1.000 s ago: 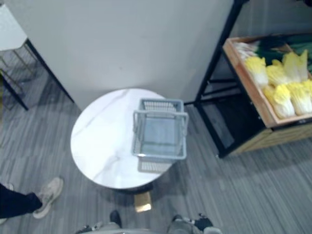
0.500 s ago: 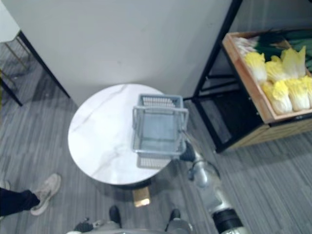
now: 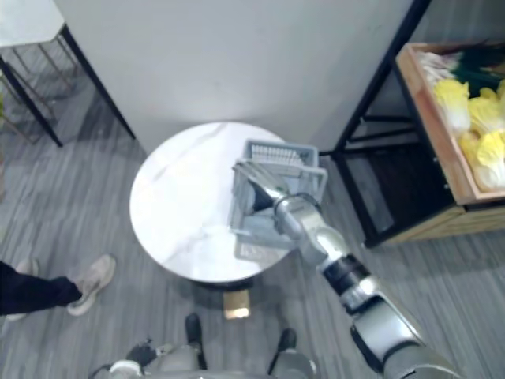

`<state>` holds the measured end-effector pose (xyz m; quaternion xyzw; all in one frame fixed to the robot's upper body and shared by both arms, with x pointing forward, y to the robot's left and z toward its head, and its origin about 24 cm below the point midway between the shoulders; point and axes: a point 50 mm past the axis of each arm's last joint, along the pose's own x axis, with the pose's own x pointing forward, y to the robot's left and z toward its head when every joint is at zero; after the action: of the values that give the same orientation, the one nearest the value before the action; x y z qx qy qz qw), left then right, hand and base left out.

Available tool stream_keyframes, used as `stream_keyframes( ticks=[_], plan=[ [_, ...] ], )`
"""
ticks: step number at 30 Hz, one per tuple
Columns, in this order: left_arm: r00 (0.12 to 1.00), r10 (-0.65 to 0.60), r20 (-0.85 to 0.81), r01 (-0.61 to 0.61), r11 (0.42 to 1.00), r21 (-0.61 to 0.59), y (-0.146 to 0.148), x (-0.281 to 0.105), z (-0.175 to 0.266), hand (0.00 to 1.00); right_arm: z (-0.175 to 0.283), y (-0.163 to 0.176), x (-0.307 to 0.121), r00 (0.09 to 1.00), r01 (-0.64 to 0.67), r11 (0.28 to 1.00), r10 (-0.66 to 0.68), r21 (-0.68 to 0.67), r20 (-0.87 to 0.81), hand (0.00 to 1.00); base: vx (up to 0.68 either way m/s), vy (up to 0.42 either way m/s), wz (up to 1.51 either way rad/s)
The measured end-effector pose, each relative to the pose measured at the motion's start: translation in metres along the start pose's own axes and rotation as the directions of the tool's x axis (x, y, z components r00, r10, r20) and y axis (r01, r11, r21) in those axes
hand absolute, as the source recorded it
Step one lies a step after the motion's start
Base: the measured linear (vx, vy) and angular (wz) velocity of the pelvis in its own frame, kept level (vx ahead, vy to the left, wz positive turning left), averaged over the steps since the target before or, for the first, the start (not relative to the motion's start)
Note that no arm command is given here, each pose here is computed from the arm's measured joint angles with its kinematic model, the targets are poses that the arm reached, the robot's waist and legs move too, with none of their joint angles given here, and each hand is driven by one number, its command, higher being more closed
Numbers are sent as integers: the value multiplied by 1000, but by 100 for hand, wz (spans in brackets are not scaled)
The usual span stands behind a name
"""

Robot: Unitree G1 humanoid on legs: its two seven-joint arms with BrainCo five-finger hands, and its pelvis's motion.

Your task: Pick vegetable in the basket

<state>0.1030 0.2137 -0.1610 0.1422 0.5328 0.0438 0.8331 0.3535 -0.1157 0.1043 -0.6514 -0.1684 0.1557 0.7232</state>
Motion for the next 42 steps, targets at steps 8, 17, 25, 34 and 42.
stream_keyframes(
  ticks=[8,17,25,34,42],
  plan=[
    [999,5,50,-6,1000,7,1,4,20,0,-36,-44,27,987,29,992,-48,-125,-154,0,11,1,2],
    [994,13,108,-16,1000,23,1,5,38,0,-75,-93,25,938,123,977,-172,-175,-301,0,-1,-2,6],
    [990,13,141,-19,999,38,2,5,46,0,-86,-100,23,924,120,974,-180,-191,-338,0,0,0,0],
    [987,5,163,-16,998,62,1,6,54,0,-100,-105,17,902,107,976,-175,-191,-394,100,3,1,1],
    [980,-3,200,-18,995,103,-1,6,67,0,-109,-120,14,885,109,967,-200,-230,-420,100,-14,2,4]
  ],
)
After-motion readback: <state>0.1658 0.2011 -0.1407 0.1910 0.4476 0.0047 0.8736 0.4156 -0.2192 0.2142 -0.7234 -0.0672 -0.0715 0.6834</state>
